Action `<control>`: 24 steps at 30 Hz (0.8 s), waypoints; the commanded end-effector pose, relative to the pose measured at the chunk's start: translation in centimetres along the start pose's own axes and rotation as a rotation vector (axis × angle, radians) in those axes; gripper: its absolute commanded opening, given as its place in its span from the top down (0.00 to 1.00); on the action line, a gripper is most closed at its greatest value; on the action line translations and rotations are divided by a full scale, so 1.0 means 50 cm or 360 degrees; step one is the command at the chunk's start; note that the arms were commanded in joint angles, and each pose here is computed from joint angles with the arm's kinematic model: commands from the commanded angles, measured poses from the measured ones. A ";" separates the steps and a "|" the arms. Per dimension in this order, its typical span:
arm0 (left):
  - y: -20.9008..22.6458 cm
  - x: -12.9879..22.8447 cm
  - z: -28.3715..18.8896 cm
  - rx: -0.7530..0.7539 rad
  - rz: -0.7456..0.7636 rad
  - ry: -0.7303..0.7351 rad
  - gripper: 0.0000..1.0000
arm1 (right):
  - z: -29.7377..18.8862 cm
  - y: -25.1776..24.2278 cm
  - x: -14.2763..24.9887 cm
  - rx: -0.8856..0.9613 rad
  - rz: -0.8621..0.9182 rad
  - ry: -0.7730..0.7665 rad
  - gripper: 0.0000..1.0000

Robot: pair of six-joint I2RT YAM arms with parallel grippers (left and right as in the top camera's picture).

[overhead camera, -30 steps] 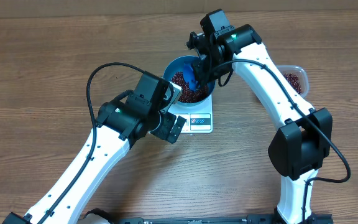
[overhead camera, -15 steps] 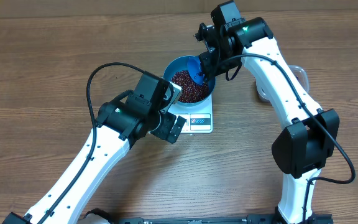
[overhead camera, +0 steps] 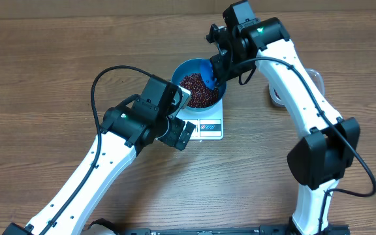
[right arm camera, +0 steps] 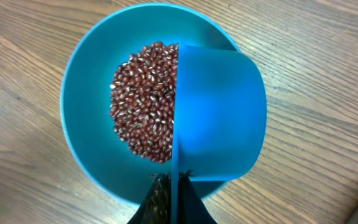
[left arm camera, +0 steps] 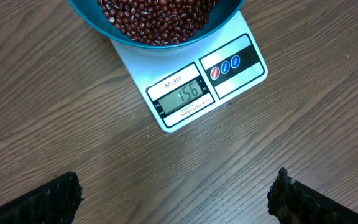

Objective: Scoop item into bowl and weigh 150g on scale

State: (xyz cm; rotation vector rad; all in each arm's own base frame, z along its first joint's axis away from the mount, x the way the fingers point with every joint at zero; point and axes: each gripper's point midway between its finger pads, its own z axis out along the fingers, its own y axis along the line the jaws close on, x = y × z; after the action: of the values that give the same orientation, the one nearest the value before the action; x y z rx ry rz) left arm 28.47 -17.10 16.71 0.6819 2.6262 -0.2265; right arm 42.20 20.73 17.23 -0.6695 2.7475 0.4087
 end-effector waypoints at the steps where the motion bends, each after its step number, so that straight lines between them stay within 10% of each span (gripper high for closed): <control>1: 0.005 -0.001 -0.010 -0.0010 0.0022 -0.0031 0.01 | -0.100 0.029 -0.031 -0.0001 -0.0069 -0.0199 0.96; 24: 0.005 -0.001 -0.010 -0.0010 0.0022 -0.0031 0.00 | -0.151 0.048 -0.029 0.0000 -0.0096 -0.0269 0.96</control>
State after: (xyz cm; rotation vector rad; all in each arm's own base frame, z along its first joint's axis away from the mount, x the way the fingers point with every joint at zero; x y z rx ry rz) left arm 28.47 -17.10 16.73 0.6818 2.6258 -0.2266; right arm 41.18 20.62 20.85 -0.6727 2.6769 0.4154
